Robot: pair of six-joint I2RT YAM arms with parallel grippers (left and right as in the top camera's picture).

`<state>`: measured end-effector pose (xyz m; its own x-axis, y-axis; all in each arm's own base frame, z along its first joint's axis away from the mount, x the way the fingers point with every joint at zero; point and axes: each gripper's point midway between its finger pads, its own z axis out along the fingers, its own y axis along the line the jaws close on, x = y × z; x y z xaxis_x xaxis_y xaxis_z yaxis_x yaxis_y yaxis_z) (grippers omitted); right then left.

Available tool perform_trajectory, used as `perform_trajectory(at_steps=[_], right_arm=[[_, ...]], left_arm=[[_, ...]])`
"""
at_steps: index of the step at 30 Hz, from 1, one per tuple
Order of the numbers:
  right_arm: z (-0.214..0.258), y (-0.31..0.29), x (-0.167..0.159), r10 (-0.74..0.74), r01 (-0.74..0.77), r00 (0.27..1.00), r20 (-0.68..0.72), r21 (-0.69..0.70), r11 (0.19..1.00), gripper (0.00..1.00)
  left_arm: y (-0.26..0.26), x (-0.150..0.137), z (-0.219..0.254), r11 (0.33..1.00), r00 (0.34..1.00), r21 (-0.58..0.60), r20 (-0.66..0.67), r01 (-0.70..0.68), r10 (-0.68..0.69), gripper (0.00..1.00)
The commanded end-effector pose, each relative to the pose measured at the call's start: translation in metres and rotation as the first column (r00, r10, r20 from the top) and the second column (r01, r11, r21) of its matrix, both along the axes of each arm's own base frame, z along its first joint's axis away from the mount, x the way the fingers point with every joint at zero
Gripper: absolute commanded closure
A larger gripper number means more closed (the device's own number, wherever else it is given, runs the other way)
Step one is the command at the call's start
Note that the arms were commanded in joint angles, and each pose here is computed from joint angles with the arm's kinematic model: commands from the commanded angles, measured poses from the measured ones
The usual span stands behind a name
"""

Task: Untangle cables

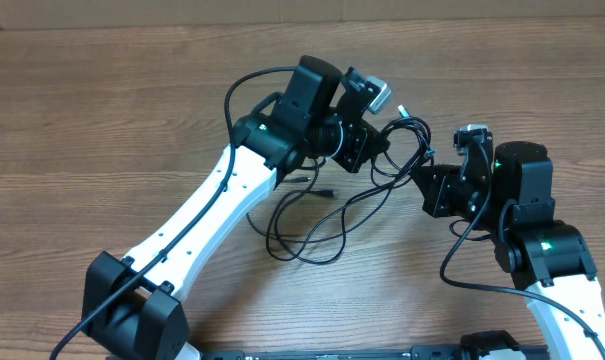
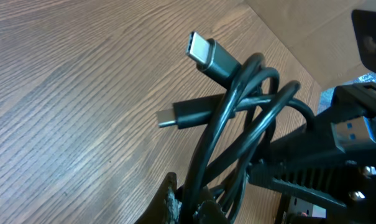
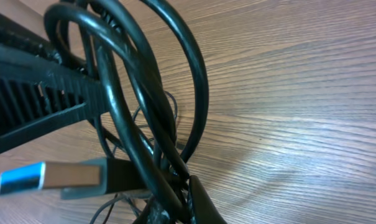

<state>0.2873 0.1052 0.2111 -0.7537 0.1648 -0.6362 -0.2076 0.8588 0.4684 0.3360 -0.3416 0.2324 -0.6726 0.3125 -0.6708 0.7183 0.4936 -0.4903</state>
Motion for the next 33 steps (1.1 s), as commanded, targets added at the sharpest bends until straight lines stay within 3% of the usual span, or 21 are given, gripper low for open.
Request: perform_trajectory(at_steps=[1, 5, 7, 9, 12, 13, 14, 16, 18, 22, 25, 28, 33], right_arm=[[0.008, 0.014, -0.007, 0.108, -0.109, 0.994, 0.03, 0.017, 0.994, 0.96], [0.014, 0.031, -0.02, 0.242, -0.246, 0.968, 0.063, 0.053, 0.968, 0.96], [0.013, 0.031, -0.021, 0.241, -0.244, 0.969, 0.057, 0.053, 0.968, 0.96], [0.01, 0.027, -0.019, 0.223, -0.224, 0.974, 0.047, 0.036, 0.974, 0.96], [-0.004, 0.005, -0.011, 0.076, -0.076, 0.997, -0.016, -0.03, 0.997, 0.93], [-0.006, 0.002, -0.011, 0.065, -0.065, 0.998, -0.018, -0.042, 0.997, 0.64], [-0.006, 0.002, -0.01, 0.062, -0.063, 0.998, -0.017, -0.045, 0.997, 0.49], [-0.004, 0.002, -0.009, 0.061, -0.061, 0.998, -0.01, -0.046, 0.997, 0.37], [-0.003, 0.001, -0.006, 0.044, -0.044, 0.999, -0.003, -0.042, 0.998, 0.33], [0.007, 0.001, 0.004, -0.001, 0.001, 1.0, 0.027, 0.001, 1.0, 0.33], [0.017, 0.012, 0.003, 0.053, -0.056, 0.997, 0.058, 0.054, 0.997, 0.39], [0.024, 0.025, -0.003, 0.117, -0.124, 0.991, 0.067, 0.108, 0.986, 0.48], [0.039, 0.038, -0.008, 0.227, -0.246, 0.962, 0.154, 0.118, 0.962, 0.47]], left_arm=[[0.015, 0.019, 0.006, 0.998, 0.998, -0.017, -0.006, -0.064, 0.064, 0.96], [0.048, 0.049, 0.004, 0.976, 0.975, -0.008, -0.05, -0.216, 0.216, 0.96], [0.062, 0.059, 0.004, 0.958, 0.954, -0.014, -0.096, -0.286, 0.283, 0.96], [0.068, 0.063, 0.005, 0.949, 0.942, -0.025, -0.131, -0.315, 0.309, 0.96], [0.064, 0.055, 0.011, 0.962, 0.954, -0.071, -0.168, -0.262, 0.248, 0.96], [0.059, 0.05, 0.015, 0.969, 0.961, -0.098, -0.183, -0.228, 0.207, 0.96], [0.055, 0.044, 0.019, 0.973, 0.966, -0.126, -0.196, -0.195, 0.168, 0.96], [0.046, 0.032, 0.031, 0.974, 0.974, -0.197, -0.214, -0.114, 0.071, 0.96], [0.042, 0.024, 0.037, 0.97, 0.975, -0.234, -0.223, -0.071, 0.018, 0.96], [0.041, 0.02, 0.04, 0.967, 0.973, -0.251, -0.229, -0.049, -0.01, 0.96], [0.042, 0.025, 0.037, 0.97, 0.975, -0.231, -0.221, -0.072, 0.02, 0.96], [0.043, 0.041, 0.02, 0.98, 0.98, -0.119, -0.135, -0.161, 0.145, 0.96], [0.025, 0.037, 0.005, 0.983, 0.983, -0.001, -0.016, -0.182, 0.182, 0.96]])
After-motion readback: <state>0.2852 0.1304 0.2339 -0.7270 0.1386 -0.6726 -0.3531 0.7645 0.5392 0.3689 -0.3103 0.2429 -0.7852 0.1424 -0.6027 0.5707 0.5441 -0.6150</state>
